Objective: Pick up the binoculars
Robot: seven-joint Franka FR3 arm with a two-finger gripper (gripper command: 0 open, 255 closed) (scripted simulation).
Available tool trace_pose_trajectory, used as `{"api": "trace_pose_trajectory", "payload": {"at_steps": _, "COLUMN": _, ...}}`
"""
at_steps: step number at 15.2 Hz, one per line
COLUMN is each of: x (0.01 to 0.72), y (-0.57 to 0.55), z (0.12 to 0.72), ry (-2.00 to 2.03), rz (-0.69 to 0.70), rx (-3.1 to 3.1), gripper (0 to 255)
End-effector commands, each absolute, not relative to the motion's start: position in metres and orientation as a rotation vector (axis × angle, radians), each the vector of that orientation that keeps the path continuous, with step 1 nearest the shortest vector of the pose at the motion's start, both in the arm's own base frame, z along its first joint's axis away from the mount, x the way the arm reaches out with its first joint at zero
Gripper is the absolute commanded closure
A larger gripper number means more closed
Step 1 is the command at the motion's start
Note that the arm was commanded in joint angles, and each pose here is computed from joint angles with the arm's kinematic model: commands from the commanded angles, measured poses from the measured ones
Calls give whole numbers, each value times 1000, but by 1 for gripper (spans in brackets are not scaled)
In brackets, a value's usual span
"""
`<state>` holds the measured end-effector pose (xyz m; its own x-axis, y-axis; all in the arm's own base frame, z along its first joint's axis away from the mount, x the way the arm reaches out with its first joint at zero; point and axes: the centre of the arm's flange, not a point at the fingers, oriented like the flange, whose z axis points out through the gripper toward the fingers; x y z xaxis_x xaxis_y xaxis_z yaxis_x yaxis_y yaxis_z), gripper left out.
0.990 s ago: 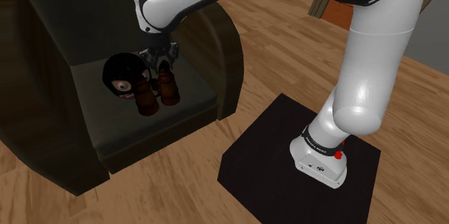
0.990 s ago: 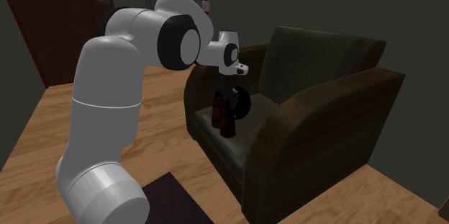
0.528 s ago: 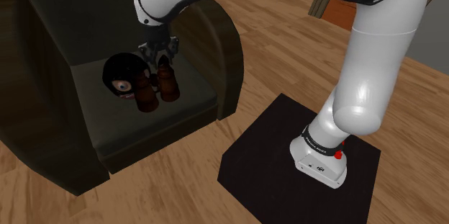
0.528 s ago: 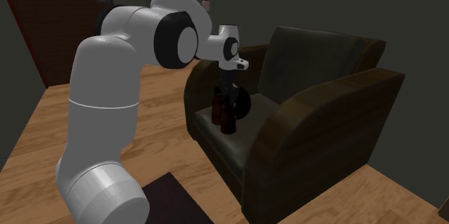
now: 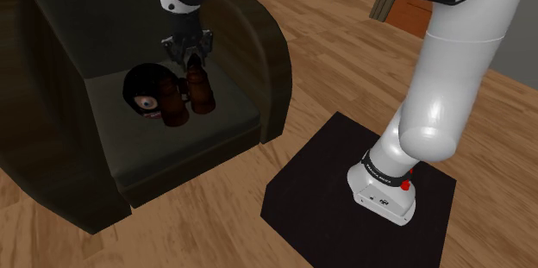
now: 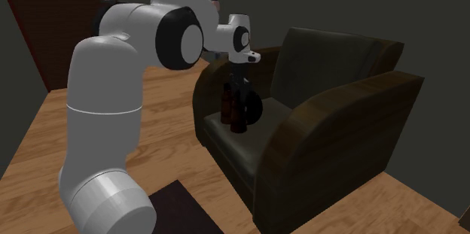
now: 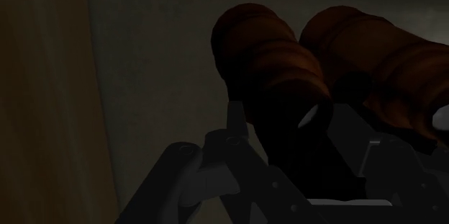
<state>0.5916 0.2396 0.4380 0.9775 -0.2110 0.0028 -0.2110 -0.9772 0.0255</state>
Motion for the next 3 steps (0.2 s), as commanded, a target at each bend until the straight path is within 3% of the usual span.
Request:
{"api": "trace_pose_trajectory", "payload": {"at_steps": 1, "x": 592, "y": 240, "z": 450, "ry": -331, "rz": 3, "rx": 3099, "gripper": 255}}
{"api": "trace_pose_trajectory", "payload": {"at_steps": 3, "x": 592, "y": 240, "z": 451, "ry": -331, "rz": 3, "rx": 3099, "gripper": 255}}
